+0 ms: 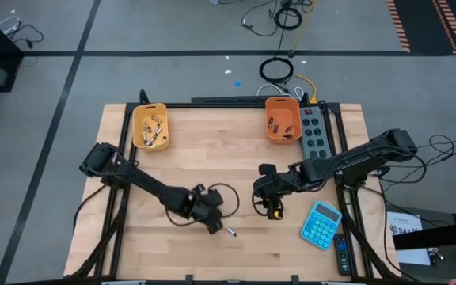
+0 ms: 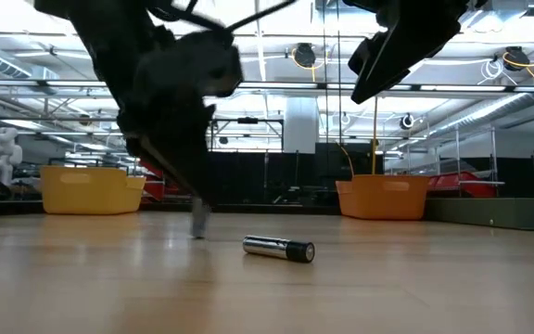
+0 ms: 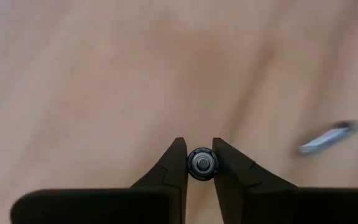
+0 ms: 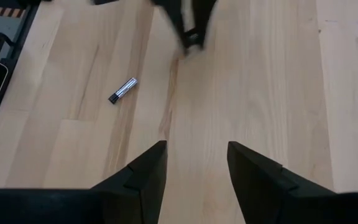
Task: Sort batteries
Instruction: Put the silver battery into the yellow bin
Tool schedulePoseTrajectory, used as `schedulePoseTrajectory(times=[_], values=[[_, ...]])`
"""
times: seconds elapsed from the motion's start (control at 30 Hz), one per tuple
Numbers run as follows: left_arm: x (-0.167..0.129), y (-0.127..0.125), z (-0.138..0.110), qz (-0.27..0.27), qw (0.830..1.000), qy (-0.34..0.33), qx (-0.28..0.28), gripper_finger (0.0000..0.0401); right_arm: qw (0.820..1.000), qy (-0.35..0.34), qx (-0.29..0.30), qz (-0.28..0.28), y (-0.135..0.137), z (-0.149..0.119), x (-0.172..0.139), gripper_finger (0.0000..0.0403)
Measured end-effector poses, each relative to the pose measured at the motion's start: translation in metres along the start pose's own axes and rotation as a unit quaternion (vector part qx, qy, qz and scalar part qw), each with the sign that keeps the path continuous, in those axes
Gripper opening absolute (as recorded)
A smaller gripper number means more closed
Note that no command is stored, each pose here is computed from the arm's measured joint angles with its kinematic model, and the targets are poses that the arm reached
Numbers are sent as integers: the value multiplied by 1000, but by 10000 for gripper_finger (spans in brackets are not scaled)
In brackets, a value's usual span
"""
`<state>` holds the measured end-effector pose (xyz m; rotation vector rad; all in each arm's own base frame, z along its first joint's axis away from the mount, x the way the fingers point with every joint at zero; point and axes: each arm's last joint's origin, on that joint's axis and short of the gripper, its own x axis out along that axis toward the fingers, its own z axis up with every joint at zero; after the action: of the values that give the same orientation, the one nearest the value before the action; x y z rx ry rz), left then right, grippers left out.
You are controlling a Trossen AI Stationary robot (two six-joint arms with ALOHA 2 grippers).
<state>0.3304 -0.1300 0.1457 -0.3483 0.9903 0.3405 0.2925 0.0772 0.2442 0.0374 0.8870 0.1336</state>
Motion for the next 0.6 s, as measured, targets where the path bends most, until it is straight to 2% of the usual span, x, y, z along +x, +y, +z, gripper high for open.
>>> schedulePoseTrajectory(times=[0.1,0.23,0.4,0.5,0.6], values=[[-10,23,5,60,998,27,0,53,1000,0,2,-2,-1,0,0,160],[-32,70,16,140,989,46,-29,53,1000,-4,9,-19,-5,1,0,160],[-68,138,15,176,979,40,-99,53,999,-8,22,-32,-10,2,0,160],[-97,178,11,215,965,45,-146,53,999,-9,30,-34,-12,3,0,160],[-127,205,9,253,952,28,-170,53,999,-10,35,-36,-14,3,0,160]])
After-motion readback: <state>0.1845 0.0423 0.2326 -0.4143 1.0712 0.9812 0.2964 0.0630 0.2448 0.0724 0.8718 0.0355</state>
